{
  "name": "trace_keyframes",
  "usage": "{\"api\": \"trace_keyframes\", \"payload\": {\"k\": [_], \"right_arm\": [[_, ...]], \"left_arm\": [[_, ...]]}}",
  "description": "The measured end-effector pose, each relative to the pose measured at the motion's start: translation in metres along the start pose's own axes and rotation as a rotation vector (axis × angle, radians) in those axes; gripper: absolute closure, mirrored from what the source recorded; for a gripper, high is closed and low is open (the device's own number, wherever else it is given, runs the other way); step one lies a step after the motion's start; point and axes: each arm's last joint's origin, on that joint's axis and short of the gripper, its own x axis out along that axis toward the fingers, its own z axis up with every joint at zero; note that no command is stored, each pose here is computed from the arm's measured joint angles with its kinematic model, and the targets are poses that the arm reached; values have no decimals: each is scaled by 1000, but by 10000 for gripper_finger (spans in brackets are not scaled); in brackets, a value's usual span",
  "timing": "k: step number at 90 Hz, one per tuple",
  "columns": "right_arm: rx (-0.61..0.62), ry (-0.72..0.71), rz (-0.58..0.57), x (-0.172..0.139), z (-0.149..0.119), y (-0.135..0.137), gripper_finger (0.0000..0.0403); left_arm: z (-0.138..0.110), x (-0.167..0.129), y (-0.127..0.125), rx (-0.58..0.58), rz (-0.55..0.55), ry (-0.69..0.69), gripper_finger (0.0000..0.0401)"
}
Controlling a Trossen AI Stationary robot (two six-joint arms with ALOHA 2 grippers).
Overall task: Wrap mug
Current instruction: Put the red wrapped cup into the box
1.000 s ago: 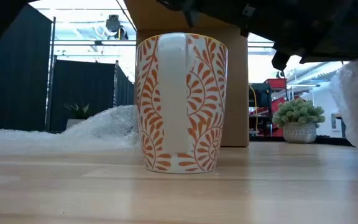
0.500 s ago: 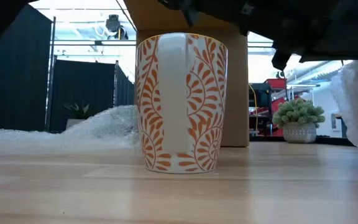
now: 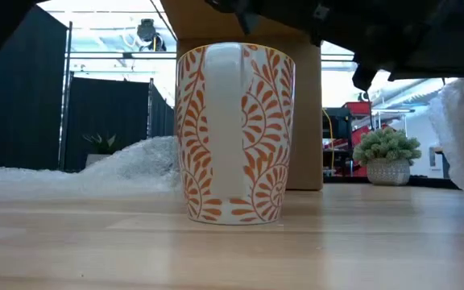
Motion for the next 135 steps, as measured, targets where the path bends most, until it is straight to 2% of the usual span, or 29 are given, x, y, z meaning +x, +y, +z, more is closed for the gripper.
{"api": "trace_keyframes", "payload": {"k": [15,37,50,60,64,67,82,98,119,135], "right_arm": [[-28,55,-15,35,-5,-1,175],[-82,90,-82,68,-5,-4,214],[-123,124,-84,76,-5,-4,266],[-112,159,-55,76,-5,-4,338],[-106,168,-33,74,-4,-4,370],[-106,168,-27,72,-4,-4,378],[-112,160,-12,60,-8,-3,379],[-120,47,50,23,1,3,381],[-141,-171,116,-30,25,-4,381],[-211,-416,121,-71,52,-18,381]], "left_arm": [[0,0,0,0,1,-2,401],[8,-8,-4,4,-3,1,401],[16,-19,-10,-2,-4,52,401],[22,-29,-15,-23,-12,88,401],[24,-35,-18,-27,-17,116,401],[23,-38,-20,-28,-19,143,401],[42,-60,-26,-25,-26,145,401],[61,-95,-38,-8,-30,190,401],[100,-175,-55,28,-18,187,401],[120,-245,-63,60,43,173,401]]}}
